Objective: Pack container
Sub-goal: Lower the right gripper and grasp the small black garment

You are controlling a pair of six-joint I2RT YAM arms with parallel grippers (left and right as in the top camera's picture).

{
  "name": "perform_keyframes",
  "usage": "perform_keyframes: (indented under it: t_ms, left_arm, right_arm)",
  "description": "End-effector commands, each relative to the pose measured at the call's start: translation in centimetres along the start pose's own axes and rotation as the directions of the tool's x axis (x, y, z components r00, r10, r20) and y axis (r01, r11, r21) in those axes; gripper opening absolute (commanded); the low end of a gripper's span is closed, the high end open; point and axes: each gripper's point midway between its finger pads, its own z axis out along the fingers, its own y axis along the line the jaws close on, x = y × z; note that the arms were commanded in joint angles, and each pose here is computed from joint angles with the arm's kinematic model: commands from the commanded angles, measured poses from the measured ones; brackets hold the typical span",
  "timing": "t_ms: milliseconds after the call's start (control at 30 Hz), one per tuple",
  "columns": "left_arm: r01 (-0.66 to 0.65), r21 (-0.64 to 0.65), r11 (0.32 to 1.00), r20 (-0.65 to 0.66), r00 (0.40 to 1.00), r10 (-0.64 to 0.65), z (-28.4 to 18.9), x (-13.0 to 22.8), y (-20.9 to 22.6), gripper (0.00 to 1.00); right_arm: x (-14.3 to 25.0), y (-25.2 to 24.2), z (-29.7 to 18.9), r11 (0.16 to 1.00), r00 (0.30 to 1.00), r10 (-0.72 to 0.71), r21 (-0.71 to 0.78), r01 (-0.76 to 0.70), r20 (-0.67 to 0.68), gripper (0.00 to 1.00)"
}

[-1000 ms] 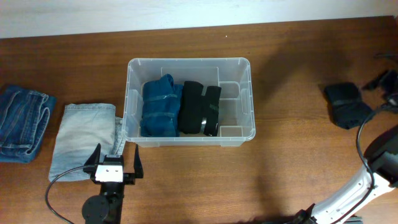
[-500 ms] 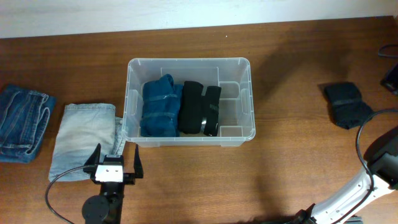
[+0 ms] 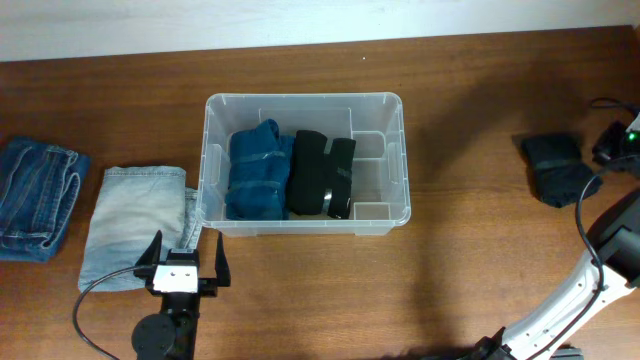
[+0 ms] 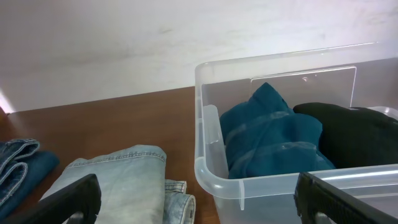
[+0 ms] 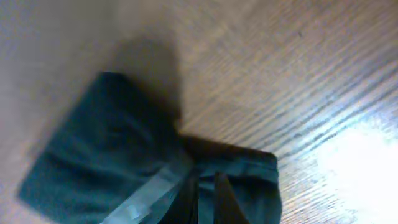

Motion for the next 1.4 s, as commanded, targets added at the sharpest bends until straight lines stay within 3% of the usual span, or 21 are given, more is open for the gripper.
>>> perform_keyframes:
  t_ms: [0, 400, 800, 967, 1100, 1367]
  left_arm:
    - [-0.016, 0.003, 1.000, 0.002, 1.000, 0.016, 0.0, 0.2, 0.0, 0.99]
    - [-0.016, 0.003, 1.000, 0.002, 1.000, 0.016, 0.0, 0.2, 0.0, 0.99]
    - [-0.016, 0.003, 1.000, 0.002, 1.000, 0.016, 0.0, 0.2, 0.0, 0.99]
    - [-0.016, 0.003, 1.000, 0.002, 1.000, 0.016, 0.0, 0.2, 0.0, 0.99]
    - [-0.016, 0.003, 1.000, 0.002, 1.000, 0.016, 0.0, 0.2, 0.0, 0.99]
    - [-0.016, 0.003, 1.000, 0.002, 1.000, 0.016, 0.0, 0.2, 0.0, 1.00]
  right_arm:
    - [0.6, -1.3, 0.7, 0.998, 0.999, 0.030, 0.050, -0.028, -0.024, 0.04]
    - [4.4, -1.3, 2.8, 0.988, 0.977, 0.152, 0.052, -0.146, -0.149, 0.04]
    - [9.1, 5.4, 2.3, 0.942, 0.915, 0.154, -0.223, -0.249, -0.374, 0.04]
    - [10.0, 6.4, 1.7, 0.952, 0.914, 0.080, -0.241, -0.188, -0.397, 0.04]
    - [8.8, 6.8, 0.2, 0.955, 0.940, 0.028, -0.267, -0.125, -0.340, 0.05]
    - [5.5, 6.3, -3.8, 0.978, 0.983, -0.019, -0.208, -0.019, -0.180, 0.41]
